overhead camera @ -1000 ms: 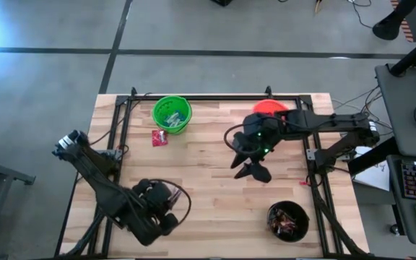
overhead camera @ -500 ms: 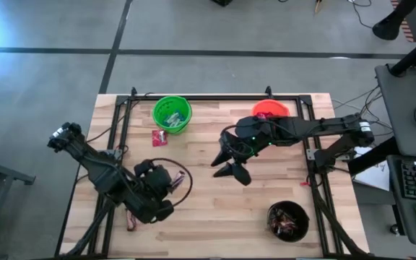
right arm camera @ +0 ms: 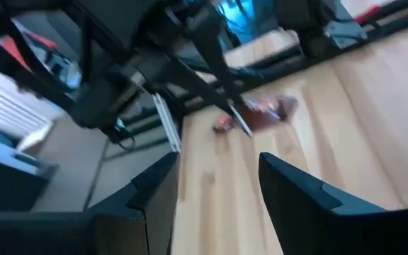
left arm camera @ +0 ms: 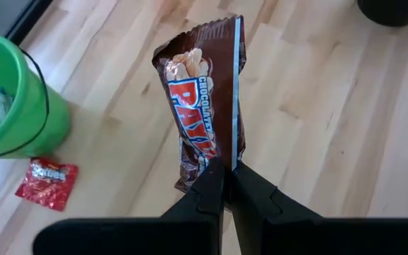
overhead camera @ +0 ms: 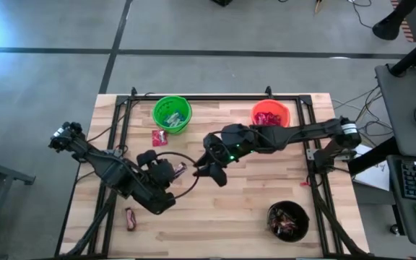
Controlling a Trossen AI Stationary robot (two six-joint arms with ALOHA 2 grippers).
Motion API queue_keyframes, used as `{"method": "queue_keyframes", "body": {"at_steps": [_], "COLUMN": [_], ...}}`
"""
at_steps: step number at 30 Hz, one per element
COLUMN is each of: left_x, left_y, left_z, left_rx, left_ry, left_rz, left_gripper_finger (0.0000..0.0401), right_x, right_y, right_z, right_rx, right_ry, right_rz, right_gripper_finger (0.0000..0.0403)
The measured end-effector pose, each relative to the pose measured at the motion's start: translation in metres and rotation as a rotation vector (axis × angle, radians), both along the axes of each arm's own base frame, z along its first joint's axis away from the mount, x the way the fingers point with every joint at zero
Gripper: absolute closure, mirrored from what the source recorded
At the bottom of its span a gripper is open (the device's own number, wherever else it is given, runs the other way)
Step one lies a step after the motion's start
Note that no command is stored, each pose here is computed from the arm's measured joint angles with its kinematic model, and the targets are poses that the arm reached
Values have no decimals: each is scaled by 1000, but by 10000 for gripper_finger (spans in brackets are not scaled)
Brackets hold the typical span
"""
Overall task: Sort candy
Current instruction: Put the brown candy into the black bucket
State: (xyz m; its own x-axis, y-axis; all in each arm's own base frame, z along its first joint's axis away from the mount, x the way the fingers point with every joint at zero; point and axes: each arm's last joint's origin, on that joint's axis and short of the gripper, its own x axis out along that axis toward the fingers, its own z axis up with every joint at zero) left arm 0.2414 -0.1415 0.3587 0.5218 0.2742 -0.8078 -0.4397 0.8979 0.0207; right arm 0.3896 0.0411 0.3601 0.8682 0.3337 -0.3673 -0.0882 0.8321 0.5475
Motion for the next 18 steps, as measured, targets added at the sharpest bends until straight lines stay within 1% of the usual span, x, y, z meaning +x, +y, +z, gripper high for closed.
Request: {"method": "queue_keyframes", "body": {"at_steps": [5, 9, 15, 18], "left_x": [0, 1, 3, 6], "left_y": [1, 1, 4, 6], "left_z": [0, 0, 1, 1], "left_rx": [18, 28, 61, 69], "left_ry": [9, 13, 6, 0], "left_rz": [-24, -39, -49, -59], "left_gripper_finger": [401, 401, 401, 401], "right_x": [9, 9, 9, 9], "right_y": [0, -2, -1, 1], "right_z": [-2, -3, -3, -3], "right_rx": [46, 34, 88, 84], "right_ry": [-38, -33, -16, -14], "right_rz": [-27, -116, -145, -163], "right_gripper_finger": [218, 218, 218, 218]}}
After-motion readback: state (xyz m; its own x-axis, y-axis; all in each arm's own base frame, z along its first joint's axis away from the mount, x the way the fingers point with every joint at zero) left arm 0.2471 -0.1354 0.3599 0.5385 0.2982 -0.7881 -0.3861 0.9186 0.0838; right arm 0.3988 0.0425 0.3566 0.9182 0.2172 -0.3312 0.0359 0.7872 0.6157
